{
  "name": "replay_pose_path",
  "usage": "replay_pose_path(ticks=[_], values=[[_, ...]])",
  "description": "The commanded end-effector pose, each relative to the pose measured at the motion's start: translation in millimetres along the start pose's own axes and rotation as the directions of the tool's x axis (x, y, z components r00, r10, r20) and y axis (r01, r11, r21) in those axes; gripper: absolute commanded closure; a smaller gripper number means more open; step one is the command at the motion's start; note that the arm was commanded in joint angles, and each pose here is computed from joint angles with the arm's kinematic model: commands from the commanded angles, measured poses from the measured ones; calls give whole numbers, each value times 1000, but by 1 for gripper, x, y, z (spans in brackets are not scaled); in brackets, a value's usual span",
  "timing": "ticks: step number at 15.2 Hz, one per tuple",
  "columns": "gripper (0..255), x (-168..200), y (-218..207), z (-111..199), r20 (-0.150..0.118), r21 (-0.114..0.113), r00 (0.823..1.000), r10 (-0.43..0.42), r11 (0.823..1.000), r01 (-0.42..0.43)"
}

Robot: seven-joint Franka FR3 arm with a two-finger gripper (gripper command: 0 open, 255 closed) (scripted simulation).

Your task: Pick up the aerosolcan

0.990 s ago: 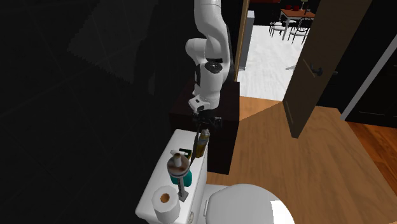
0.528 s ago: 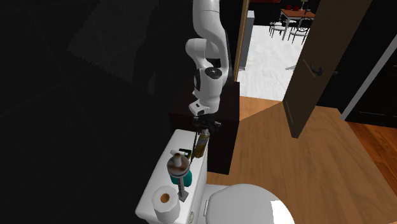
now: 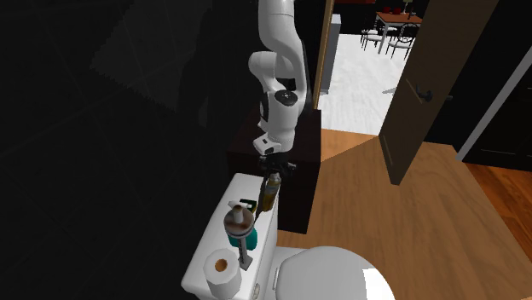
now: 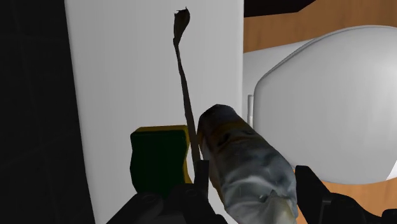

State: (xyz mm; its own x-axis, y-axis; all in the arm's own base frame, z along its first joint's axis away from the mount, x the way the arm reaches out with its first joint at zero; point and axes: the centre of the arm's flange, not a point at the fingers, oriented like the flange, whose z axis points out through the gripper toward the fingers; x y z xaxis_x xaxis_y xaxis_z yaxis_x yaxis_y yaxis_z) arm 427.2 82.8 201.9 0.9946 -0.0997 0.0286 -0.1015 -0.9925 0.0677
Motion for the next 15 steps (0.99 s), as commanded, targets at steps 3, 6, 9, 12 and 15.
replay_pose_path(ticks=[3,6,9,12,15], values=[[255,0,2,-14,3,-1,1000,0,1000,0],[255,0,3,-30,3,-1,1000,0,1000,0],[255,1,4,-46,3,-1,1000,0,1000,0],[255,1,5,-62,3,-1,1000,0,1000,0],[255,2,6,-78,3,-1,1000,0,1000,0]])
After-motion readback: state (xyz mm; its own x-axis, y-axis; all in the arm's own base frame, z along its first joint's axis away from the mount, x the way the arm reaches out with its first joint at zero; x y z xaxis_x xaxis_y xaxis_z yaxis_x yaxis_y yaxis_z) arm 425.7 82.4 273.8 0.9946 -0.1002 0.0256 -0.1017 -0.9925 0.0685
